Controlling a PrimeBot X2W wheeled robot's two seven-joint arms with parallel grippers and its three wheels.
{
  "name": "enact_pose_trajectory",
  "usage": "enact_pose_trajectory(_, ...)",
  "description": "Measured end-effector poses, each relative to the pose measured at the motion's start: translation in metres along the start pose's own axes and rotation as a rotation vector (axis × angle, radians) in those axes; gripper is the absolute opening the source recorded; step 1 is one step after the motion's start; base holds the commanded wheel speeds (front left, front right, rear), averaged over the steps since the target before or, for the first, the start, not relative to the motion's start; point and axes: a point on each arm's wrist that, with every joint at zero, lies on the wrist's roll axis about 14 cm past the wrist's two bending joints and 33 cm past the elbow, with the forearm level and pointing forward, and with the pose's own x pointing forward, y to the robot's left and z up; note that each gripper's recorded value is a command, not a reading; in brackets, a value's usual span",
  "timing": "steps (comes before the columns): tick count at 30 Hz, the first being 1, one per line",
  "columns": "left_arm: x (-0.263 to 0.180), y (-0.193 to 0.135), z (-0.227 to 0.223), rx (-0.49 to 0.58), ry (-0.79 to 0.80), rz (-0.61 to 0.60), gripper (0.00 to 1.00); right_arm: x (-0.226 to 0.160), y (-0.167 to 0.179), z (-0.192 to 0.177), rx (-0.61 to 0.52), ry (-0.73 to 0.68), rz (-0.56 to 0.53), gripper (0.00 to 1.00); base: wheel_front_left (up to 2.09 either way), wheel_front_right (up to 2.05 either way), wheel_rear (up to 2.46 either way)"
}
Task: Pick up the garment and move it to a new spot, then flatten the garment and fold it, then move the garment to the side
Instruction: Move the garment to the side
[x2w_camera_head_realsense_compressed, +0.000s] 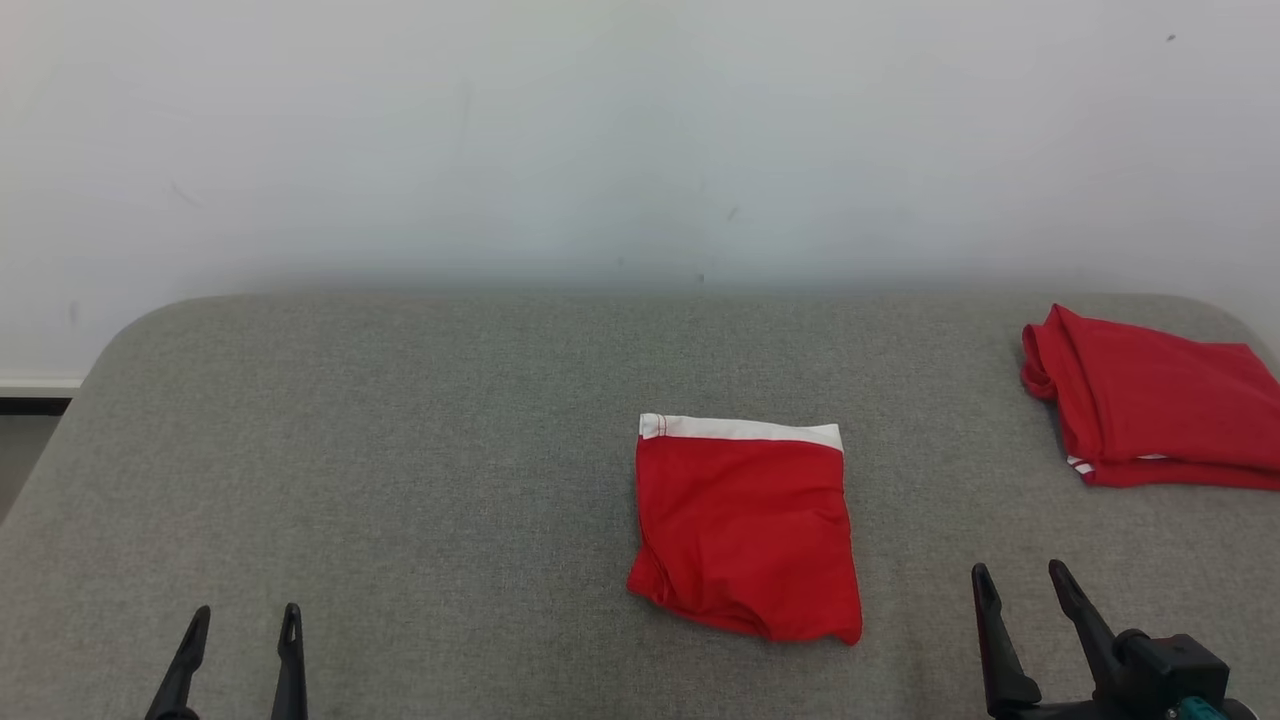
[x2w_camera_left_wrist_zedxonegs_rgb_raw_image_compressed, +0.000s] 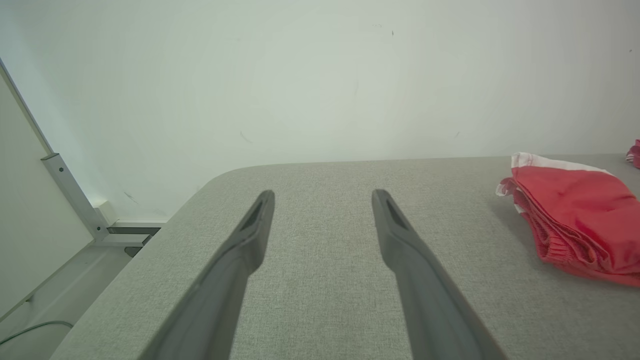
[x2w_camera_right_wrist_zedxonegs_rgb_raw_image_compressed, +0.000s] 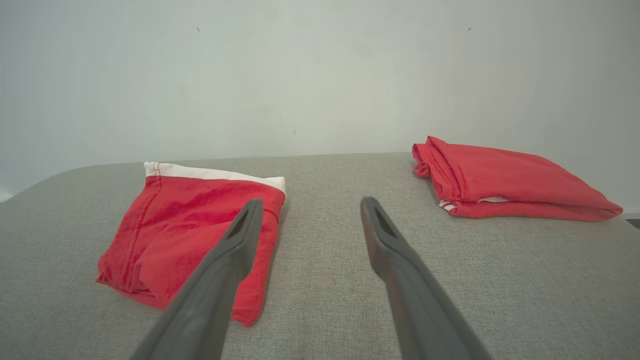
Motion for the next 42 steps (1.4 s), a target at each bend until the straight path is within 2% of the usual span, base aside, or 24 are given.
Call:
enact_pose_trajectory(23,-0.001,0.001,-0.002,0.001,0.008,0.008,1.00,0.006,0.001,-0.010,0.007,0.039,0.004,1.00,0.00,0.00,0.00)
enact_pose_trajectory(36,0.006,-0.010,-0.004,-0.018,0.006,-0.007,1.00,0.083,0.035,-0.017,0.014,0.096,0.107,1.00,0.00,0.00,0.00)
enact_pose_trajectory(42,0.014,-0.013,-0.007,-0.030,0.004,-0.012,1.00,0.112,0.045,-0.051,0.003,0.213,0.134,1.00,0.00,0.00,0.00)
